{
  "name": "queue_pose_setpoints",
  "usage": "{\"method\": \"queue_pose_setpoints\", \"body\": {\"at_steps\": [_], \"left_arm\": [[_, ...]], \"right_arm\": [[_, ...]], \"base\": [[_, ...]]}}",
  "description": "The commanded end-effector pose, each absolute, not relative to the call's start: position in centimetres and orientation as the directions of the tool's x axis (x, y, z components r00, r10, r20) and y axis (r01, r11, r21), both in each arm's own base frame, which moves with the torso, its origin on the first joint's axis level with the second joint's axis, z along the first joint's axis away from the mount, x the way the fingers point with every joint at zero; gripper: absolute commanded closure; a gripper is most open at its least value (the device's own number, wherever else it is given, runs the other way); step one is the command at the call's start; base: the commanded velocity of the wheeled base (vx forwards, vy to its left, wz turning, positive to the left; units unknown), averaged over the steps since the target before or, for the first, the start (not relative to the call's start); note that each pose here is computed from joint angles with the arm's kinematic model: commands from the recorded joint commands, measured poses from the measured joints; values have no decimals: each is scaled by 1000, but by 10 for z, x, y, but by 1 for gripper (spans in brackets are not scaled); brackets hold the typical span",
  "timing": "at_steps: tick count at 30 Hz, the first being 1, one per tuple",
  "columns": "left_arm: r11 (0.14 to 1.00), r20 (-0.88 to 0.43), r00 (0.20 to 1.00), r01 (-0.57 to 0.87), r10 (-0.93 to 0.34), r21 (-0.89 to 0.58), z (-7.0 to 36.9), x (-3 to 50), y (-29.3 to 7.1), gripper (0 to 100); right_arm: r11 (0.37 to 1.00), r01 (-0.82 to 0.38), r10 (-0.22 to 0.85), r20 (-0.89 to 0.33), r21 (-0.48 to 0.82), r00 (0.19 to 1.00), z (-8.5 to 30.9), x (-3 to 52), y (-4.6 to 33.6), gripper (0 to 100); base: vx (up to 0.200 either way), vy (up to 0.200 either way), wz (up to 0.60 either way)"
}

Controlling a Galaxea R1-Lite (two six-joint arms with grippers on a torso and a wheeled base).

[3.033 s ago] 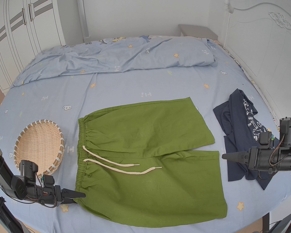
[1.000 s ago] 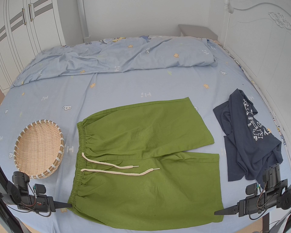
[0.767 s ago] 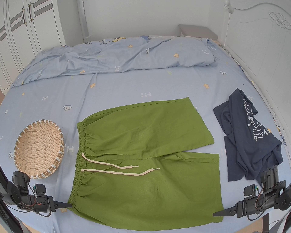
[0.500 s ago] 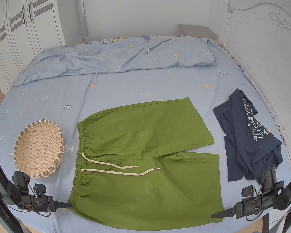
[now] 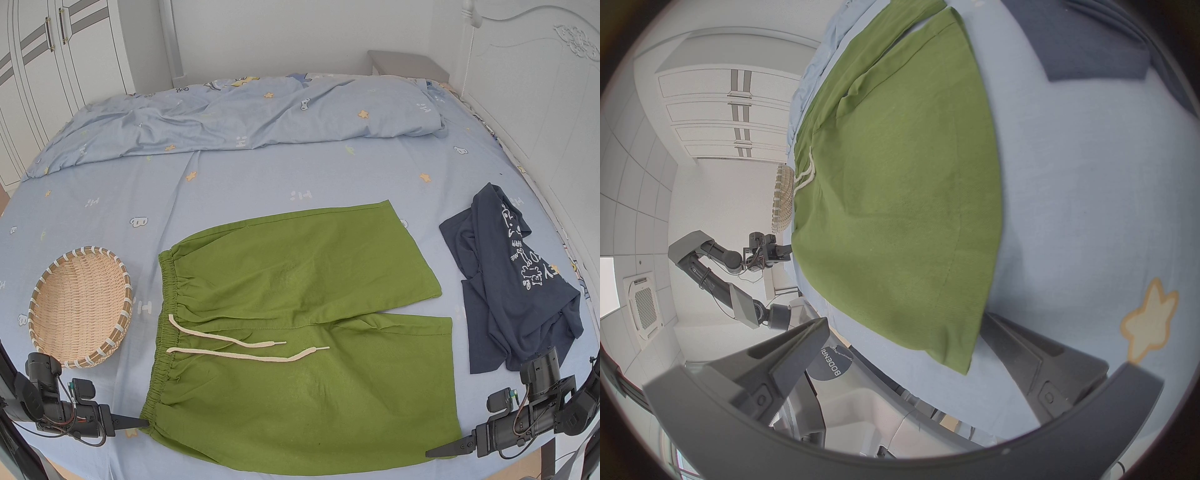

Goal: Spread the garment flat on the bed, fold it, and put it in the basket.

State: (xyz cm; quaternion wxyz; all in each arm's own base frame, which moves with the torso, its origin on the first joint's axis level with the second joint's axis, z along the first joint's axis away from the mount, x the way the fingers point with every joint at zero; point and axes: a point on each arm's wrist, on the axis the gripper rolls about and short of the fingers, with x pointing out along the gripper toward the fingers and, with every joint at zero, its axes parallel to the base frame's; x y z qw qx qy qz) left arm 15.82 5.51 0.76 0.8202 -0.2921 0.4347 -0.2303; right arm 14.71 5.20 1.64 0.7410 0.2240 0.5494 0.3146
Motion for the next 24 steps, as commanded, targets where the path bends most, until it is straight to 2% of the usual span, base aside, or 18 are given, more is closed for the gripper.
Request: {"method": "queue_pose_setpoints", "body": {"at_steps": [1,9,10,16,24], "left_arm": [[723,-578,516,126,-633,-680,8,158,55,100],[725,-579,518,123,-630,-678,8,158,55,100],[725,-579,518,123,-630,-678,8,158,55,100],[725,-578,520,123,-629,-677,8,159,56,100],[721,-581,515,112,-631,-684,8,156,55,100]], "right_arm": [[704,-211,710,-687,678,157,11,142,55,0],[703,-205,711,-685,681,161,11,143,55,0],[704,-206,710,-685,680,163,11,143,55,100],[711,-189,703,-691,677,167,11,143,53,100],[734,-107,679,-716,671,163,11,137,42,100]], "base": [[0,0,0],[0,0,0],[0,0,0],[0,0,0],[0,0,0]]}}
